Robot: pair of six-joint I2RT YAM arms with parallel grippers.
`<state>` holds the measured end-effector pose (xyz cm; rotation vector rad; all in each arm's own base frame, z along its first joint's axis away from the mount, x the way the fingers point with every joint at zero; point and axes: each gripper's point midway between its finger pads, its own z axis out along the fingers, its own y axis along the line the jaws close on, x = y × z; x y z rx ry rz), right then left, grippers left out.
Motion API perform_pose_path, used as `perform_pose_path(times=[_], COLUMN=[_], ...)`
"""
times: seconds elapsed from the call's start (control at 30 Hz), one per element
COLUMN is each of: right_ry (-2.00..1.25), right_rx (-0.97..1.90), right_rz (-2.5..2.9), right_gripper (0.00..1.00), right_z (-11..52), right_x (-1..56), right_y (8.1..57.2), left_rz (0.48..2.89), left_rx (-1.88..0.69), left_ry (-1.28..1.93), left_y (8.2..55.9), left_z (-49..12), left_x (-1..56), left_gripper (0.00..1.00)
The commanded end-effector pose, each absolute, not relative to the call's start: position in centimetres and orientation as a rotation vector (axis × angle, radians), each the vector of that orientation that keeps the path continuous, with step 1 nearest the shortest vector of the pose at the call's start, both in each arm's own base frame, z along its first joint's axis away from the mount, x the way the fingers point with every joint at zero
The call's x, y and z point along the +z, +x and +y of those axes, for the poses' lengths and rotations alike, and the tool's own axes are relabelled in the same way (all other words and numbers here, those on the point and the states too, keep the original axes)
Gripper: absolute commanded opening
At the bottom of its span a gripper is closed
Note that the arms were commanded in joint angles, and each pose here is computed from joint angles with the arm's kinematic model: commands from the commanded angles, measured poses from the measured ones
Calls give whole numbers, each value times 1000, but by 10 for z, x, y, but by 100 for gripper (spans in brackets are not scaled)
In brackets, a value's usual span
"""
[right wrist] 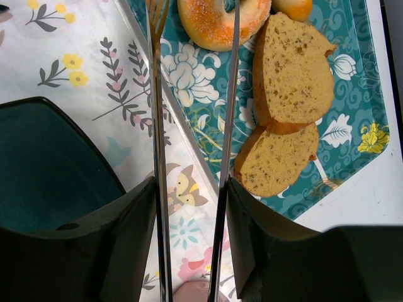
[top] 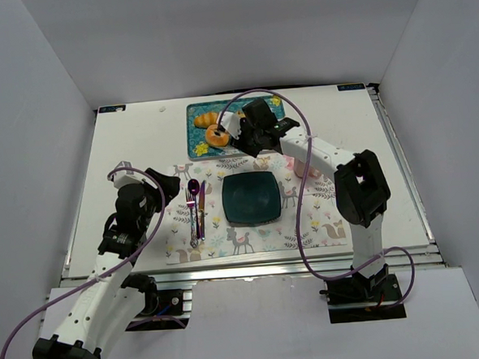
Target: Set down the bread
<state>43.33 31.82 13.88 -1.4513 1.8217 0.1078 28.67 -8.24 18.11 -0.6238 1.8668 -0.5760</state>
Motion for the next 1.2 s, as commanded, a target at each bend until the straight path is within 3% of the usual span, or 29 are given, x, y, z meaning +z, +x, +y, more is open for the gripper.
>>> perform_pose_path(times=[0.0,0.6,0.8,0.9,1.03,1.17], right_ry=[-1452,-1478,-1526,-1552,-1556,-1517], right_rx=[82,-44,-55,-53,-42,-14], right_rz=[1767,1783,1779,1775,1767,1740], right_gripper=[52,52,47,38,16,6], right_z=[326,321,321,322,323,325], right_x=[143,122,114,111,115,136], right_y=[440,450,445,441,440,439], left_rz=[1850,1845,1843,1846,1842,1837], left_rx=[-573,-574,-576,-575,-577,-574], left_ry=[-628,-628,-625,-626,-625,-627], left_y=[286,288,288,288,288,288], left_z=[-80,-80,-81,-81,-81,-80], left_x=[184,185,186,185,186,188], left_gripper=[85,85,85,85,85,85])
